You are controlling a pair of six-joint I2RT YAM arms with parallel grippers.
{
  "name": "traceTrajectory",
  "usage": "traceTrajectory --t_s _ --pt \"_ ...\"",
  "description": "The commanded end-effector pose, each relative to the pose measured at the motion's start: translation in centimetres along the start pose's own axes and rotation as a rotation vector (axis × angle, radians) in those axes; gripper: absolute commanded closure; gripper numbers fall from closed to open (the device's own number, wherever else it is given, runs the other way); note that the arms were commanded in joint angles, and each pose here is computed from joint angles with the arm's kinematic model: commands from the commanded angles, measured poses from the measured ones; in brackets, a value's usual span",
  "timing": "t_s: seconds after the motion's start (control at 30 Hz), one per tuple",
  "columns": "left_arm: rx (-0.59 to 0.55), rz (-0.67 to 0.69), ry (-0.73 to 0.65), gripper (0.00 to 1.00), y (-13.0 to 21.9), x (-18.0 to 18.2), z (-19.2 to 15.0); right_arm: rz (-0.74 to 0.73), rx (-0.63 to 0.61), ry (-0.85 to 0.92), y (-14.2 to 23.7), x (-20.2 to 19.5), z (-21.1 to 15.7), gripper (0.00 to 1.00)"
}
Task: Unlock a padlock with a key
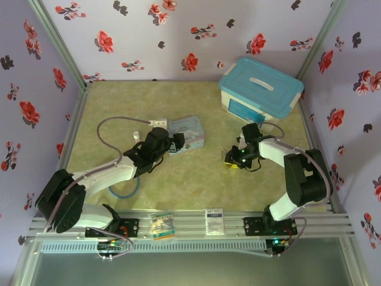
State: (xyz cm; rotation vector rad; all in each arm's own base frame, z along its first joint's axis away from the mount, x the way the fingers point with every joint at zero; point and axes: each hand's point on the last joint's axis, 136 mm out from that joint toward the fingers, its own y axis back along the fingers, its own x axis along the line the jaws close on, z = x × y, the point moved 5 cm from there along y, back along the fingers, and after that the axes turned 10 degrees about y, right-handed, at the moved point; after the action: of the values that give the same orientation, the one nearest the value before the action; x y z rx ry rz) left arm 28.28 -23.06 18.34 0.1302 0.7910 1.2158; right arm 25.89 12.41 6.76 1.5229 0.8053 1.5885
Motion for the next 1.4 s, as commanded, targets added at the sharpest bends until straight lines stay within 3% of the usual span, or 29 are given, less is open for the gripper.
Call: traceTrajectory --t_s 0.0,0.23,0.37,0.57,0.9,1.0,1.13,1.37 --pt "-0.013 -0.024 0.014 0.27 0.0 -0.6 0.1 -0.064 0.030 -0.026 -0.3 -1.7 -0.7 0.84" --pt "-0.004 0.033 -0.015 0.27 -0.1 -0.1 -0.1 -0.326 0.017 0.064 1.5 -3.1 -0.5 0.83" --pt "0.004 0.096 -0.011 0.16 0.1 1.0 -0.6 -0.553 0.071 0.203 1.6 -2.4 -0.5 0.78" --pt "0.038 0.220 -0.076 0.10 -0.6 3.1 -3.2 -0.721 0.115 0.275 0.6 -3.1 -0.3 0.70" --pt "0.091 0.266 -0.093 0.08 -3.3 4.2 -6.9 -0.673 0.074 0.282 0.5 -1.8 0.8 0.62" --pt "0.102 0.312 -0.111 0.08 -3.9 4.8 -7.4 -0.646 0.050 0.282 0.7 -1.3 1.1 0.50" --pt "0.103 0.344 -0.109 0.09 -5.6 5.8 -6.9 -0.620 0.010 0.285 1.3 -0.5 1.6 0.42" --pt "0.119 0.346 -0.136 0.11 -7.6 5.4 -4.6 -0.617 -0.092 0.296 3.9 0.6 2.3 0.39"
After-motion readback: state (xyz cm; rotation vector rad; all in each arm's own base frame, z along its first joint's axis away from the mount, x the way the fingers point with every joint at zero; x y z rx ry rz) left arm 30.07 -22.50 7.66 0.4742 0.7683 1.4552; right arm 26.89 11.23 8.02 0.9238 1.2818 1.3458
